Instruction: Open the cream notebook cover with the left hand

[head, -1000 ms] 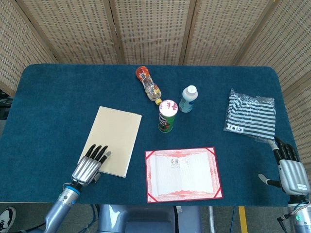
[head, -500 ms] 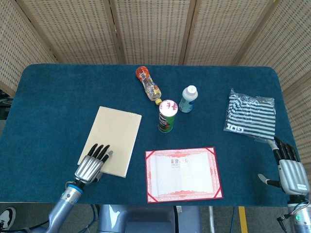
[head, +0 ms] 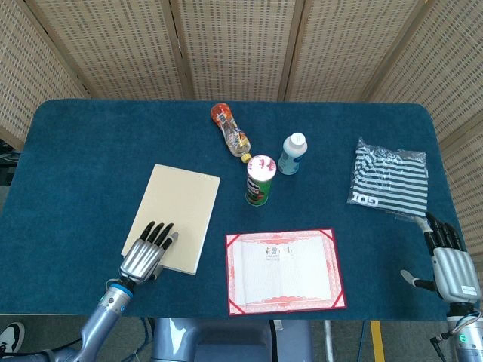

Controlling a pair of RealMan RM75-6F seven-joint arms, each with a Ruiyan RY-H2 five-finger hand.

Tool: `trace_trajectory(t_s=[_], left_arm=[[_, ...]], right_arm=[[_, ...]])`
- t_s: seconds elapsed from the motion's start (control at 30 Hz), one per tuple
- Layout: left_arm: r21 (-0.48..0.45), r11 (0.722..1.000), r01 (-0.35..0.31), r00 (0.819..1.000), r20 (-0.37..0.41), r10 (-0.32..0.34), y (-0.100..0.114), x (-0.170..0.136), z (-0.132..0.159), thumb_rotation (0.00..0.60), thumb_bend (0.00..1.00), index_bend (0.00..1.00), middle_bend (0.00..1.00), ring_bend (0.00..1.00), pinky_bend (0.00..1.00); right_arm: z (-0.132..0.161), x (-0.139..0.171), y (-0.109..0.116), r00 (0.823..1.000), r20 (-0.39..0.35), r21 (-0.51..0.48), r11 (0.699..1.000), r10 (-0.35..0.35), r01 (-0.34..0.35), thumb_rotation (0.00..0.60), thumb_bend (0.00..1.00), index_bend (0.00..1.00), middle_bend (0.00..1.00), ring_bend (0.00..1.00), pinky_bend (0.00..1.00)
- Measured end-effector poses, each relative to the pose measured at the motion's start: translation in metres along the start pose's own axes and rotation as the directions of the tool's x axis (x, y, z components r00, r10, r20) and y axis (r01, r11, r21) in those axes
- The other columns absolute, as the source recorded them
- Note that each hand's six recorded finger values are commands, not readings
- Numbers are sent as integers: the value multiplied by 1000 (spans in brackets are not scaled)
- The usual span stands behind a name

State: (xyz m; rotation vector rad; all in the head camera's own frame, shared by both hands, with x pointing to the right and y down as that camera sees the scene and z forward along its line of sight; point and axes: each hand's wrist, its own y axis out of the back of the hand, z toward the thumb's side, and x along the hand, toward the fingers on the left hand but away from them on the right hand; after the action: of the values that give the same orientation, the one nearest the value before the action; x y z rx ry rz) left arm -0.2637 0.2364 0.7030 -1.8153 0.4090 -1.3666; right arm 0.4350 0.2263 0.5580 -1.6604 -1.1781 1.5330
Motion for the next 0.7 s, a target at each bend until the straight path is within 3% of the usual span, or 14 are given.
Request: trace_trajectory(t_s=[0.7], left_arm=[[36, 998, -56, 998, 1, 56, 4, 10, 2, 600, 429, 0, 0, 0, 0]], right_arm=[[0, 0, 0, 1000, 0, -4, 1000, 2, -2, 600, 53, 30, 0, 0, 0]])
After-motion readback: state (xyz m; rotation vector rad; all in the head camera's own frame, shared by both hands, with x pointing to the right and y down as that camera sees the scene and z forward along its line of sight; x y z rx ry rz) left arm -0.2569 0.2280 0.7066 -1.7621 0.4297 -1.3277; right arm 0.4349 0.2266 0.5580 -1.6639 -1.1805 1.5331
